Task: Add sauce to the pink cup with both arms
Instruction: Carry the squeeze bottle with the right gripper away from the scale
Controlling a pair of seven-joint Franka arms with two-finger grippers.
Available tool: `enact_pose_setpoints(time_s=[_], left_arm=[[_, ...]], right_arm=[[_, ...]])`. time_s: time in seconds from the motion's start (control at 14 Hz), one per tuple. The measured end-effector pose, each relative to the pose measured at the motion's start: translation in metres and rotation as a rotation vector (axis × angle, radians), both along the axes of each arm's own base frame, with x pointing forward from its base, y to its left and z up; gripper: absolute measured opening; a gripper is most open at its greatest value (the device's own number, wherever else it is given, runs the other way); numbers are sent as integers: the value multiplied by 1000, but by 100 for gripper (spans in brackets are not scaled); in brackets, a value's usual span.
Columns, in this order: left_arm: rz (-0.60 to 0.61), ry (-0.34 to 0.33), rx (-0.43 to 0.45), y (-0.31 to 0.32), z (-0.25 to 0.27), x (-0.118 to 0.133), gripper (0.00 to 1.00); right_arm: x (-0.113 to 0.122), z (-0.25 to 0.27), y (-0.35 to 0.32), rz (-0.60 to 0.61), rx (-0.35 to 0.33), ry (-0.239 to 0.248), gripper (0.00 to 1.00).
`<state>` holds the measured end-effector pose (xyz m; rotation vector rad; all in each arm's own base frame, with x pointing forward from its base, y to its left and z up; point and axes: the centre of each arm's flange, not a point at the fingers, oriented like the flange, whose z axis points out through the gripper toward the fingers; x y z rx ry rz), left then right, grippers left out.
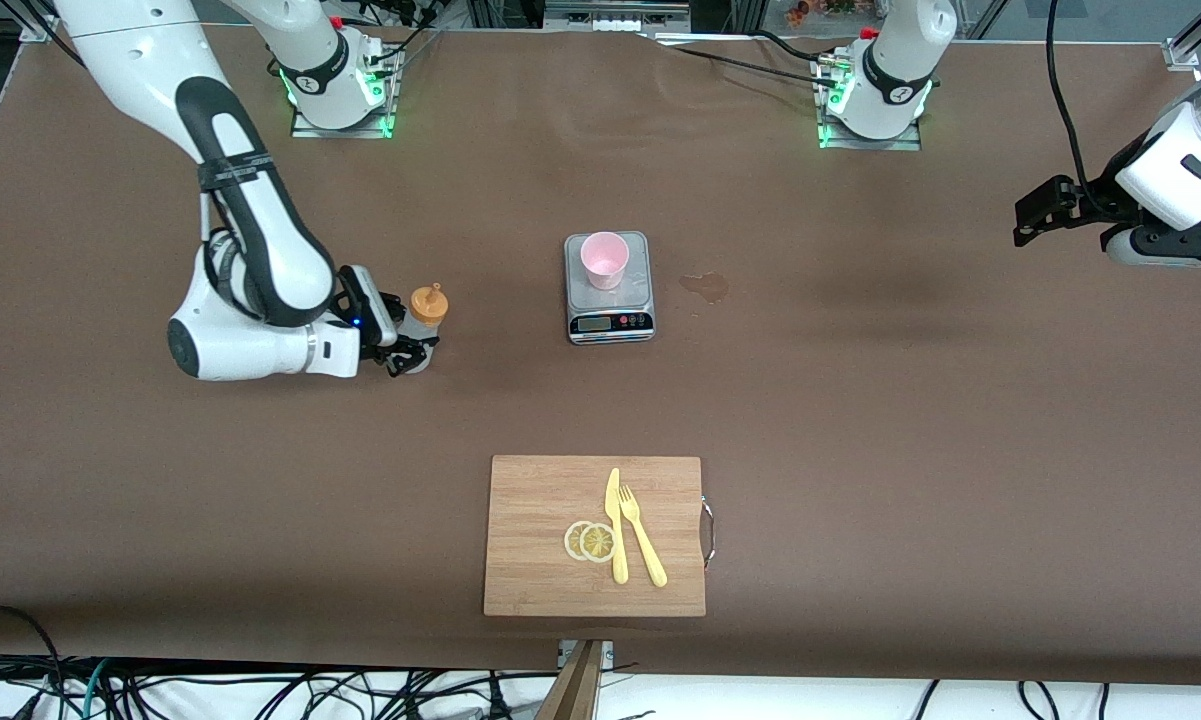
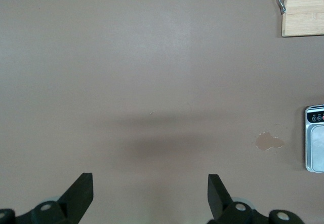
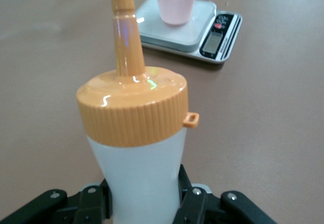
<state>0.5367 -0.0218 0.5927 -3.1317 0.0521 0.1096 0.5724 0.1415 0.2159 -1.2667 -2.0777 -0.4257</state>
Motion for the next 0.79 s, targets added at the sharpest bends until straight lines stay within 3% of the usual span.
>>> enact_pose_setpoints(time_s=[0.57,0.79], left_arm=[[0,-10,0,0,5,1,100],[0,-11,0,0,5,1,100]], right_arm=[[-15,-14,-74,-94,167,100,48],[-30,-34,-85,-131,277,131,48]])
